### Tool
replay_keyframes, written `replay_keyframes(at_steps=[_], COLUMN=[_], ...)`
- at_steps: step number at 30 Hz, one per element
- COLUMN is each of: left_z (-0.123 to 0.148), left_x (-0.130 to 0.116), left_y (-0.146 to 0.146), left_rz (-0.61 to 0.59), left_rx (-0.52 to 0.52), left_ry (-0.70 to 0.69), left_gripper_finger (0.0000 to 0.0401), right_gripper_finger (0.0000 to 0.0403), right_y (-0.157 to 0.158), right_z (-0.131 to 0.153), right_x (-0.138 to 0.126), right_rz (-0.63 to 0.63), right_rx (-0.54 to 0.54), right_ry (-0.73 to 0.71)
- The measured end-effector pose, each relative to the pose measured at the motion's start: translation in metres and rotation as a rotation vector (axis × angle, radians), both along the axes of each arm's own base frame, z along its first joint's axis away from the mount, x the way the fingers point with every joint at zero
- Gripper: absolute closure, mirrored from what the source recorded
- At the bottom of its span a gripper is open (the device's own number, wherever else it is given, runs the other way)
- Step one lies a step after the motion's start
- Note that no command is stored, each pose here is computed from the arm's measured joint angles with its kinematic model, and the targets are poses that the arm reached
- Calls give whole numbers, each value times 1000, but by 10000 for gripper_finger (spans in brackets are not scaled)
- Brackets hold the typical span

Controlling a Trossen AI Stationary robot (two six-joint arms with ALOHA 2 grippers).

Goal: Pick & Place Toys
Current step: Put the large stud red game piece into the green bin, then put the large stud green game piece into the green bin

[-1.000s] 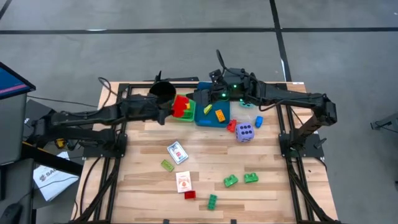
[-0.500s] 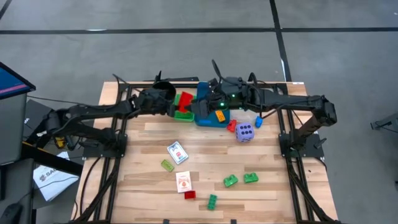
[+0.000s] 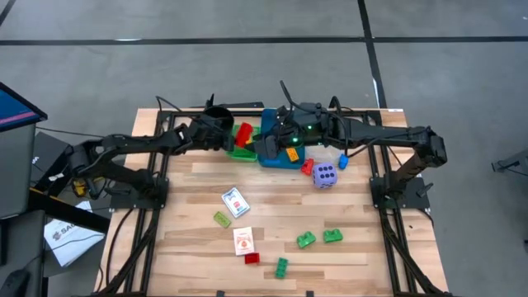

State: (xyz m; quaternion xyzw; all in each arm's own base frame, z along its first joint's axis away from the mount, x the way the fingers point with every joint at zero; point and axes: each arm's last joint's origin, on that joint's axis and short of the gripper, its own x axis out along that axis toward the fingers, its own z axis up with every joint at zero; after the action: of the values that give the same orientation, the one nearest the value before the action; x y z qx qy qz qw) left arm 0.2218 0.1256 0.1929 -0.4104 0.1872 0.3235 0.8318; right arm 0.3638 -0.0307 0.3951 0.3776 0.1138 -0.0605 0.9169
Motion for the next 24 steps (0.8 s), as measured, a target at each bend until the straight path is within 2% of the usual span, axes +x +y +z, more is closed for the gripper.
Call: replay_keyframes(at_steps=[5,13,18,24], left_z=[-7,-6,12,50], left_x=[3,5,8,-1], left_y=[1,1,-7,-33], left_rz=[15,40,-5,-143], left_rx=[-35,-67,-15,90], left_ry=[15,-25,-135,-282], left_gripper_finger=[348,282,249,233], right_gripper_finger=[26,26,26,27], right_y=[3,7,14,26], right_z=[-3,-9,-9,-9], right_x=[-1,-2,-2,-2], right_rz=[32,65,94,151], right_rx=[-3,-7,-27,-94], right_ry=[37,91,91,93])
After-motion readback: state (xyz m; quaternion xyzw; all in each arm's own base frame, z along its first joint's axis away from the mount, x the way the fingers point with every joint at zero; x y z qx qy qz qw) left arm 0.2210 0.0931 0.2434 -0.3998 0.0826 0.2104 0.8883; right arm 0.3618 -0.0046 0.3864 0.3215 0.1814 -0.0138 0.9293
